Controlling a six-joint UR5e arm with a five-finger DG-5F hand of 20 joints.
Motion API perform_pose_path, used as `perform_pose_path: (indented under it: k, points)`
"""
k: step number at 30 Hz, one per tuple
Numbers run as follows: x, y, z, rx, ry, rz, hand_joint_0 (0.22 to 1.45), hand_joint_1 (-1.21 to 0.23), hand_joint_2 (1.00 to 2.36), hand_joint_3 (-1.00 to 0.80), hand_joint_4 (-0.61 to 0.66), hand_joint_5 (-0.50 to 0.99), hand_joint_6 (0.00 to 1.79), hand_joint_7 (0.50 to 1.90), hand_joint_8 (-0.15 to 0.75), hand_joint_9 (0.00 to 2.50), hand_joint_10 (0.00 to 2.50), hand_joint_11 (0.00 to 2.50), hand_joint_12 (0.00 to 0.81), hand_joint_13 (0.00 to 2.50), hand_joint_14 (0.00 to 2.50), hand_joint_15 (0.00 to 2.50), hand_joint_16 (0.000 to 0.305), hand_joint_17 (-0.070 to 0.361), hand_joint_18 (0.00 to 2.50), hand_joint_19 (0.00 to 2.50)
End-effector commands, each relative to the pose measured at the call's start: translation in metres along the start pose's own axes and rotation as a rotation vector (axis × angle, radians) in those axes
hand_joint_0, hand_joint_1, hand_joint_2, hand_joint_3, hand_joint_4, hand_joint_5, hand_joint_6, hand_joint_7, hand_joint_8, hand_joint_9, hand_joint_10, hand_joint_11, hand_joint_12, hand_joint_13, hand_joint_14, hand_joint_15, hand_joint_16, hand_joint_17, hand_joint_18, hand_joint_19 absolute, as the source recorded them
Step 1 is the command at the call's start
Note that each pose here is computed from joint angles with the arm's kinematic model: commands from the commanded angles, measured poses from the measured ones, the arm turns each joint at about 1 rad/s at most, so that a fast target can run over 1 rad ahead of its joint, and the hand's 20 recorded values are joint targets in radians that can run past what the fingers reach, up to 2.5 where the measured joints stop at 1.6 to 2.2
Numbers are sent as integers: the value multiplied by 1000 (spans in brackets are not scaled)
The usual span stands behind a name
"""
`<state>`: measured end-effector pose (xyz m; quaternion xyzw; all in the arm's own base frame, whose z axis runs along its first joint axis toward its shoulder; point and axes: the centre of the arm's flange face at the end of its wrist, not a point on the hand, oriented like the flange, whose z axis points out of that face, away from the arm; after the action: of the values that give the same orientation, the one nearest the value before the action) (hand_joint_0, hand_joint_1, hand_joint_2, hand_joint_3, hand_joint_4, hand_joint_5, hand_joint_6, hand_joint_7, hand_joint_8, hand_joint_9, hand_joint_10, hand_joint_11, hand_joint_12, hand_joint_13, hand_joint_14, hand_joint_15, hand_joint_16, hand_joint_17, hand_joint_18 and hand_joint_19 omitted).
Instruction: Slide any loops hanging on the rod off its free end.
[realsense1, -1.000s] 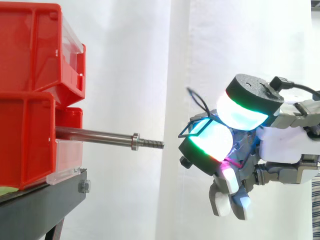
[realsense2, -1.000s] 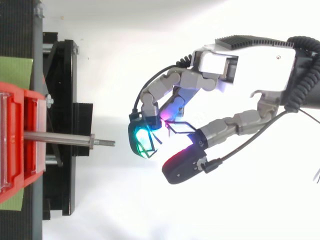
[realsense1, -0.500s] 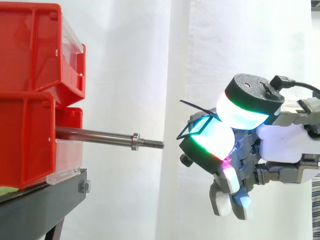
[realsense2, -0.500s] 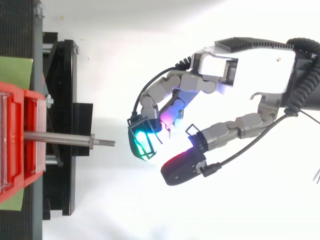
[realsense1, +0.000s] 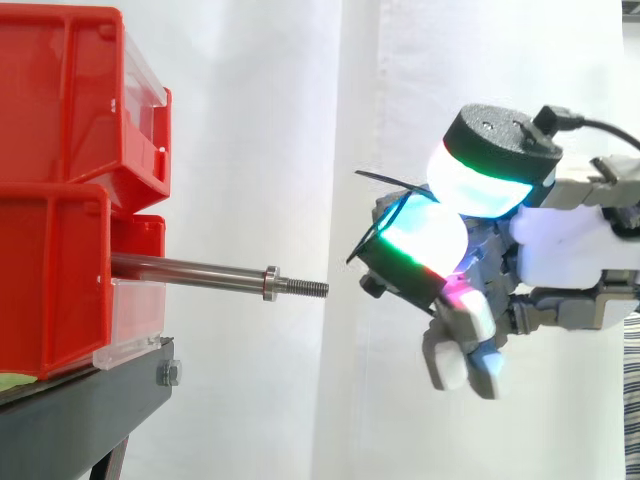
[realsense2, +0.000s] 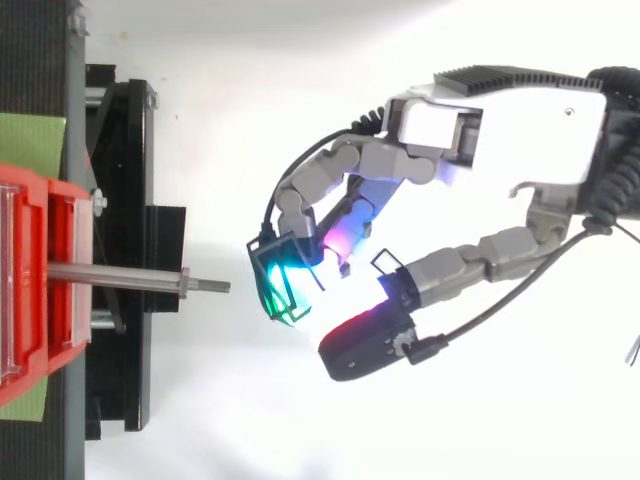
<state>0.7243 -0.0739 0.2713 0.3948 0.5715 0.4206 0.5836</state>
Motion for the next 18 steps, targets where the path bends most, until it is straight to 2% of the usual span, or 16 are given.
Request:
perform_pose_path:
  k: [1,8,15,18]
  points:
    - [-2,12,-12,72,24,-11,586,-741,1015,-43,-12,-123,903,1151,372,1117,12,646,399,988,12,383,60,135,988,676]
    - [-1,24,-19,97,38,-9,596,-752,1017,-107,-34,-132,894,1112,360,1047,9,423,359,922,9,267,55,124,961,653]
    - [-1,28,-21,113,24,-5,593,-753,1019,-93,-33,-133,891,1151,363,1086,11,551,366,927,11,319,55,124,950,661]
    - [1,29,-21,112,19,13,595,-753,1019,-89,-43,-134,894,1146,360,1104,12,576,371,937,11,332,55,123,948,672]
